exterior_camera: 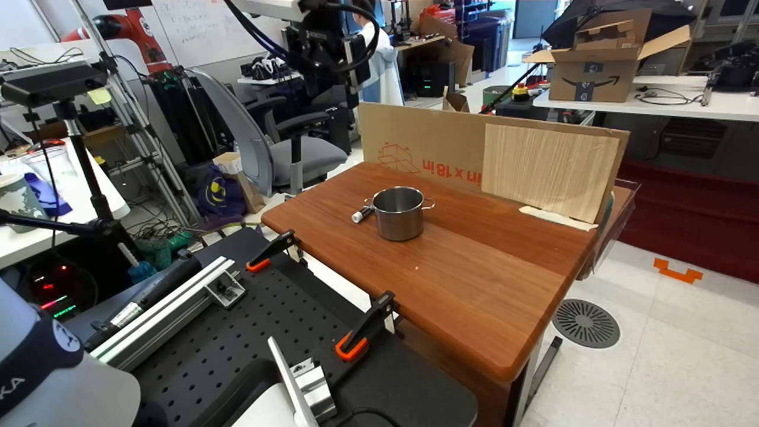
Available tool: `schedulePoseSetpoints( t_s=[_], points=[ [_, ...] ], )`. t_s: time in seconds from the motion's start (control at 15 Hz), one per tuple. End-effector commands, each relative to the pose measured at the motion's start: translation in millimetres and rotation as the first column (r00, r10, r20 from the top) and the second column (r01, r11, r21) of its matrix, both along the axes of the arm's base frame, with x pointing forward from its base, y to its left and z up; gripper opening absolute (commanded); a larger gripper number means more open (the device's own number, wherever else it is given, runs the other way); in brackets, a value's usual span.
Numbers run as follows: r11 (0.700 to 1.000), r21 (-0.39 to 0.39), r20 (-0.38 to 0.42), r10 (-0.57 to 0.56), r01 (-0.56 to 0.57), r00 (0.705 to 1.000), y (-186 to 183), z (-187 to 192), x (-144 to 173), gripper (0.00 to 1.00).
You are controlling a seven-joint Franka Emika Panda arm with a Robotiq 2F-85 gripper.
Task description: Pick the marker and put it in the pot
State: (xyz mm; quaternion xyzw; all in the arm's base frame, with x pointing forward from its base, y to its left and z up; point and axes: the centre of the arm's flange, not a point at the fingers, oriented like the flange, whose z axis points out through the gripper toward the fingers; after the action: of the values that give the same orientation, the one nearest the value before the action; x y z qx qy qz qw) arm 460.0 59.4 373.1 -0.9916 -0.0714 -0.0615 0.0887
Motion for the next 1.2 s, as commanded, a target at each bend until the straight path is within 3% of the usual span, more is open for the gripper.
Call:
schedulePoseSetpoints(
  t_s=[0.0,0.6,1.13],
  points=[
    [0.999,0.050,-0.022,0.005,-0.004,1.000,1.2,-23.7,31.6,1.00],
    [0.996,0.089,-0.118,-0.009,0.019,0.993,7.6,-83.8,85.2,1.00],
    [0.996,0.090,-0.176,0.009,0.007,0.984,24.4,-128.5,105.0,1.00]
  ],
)
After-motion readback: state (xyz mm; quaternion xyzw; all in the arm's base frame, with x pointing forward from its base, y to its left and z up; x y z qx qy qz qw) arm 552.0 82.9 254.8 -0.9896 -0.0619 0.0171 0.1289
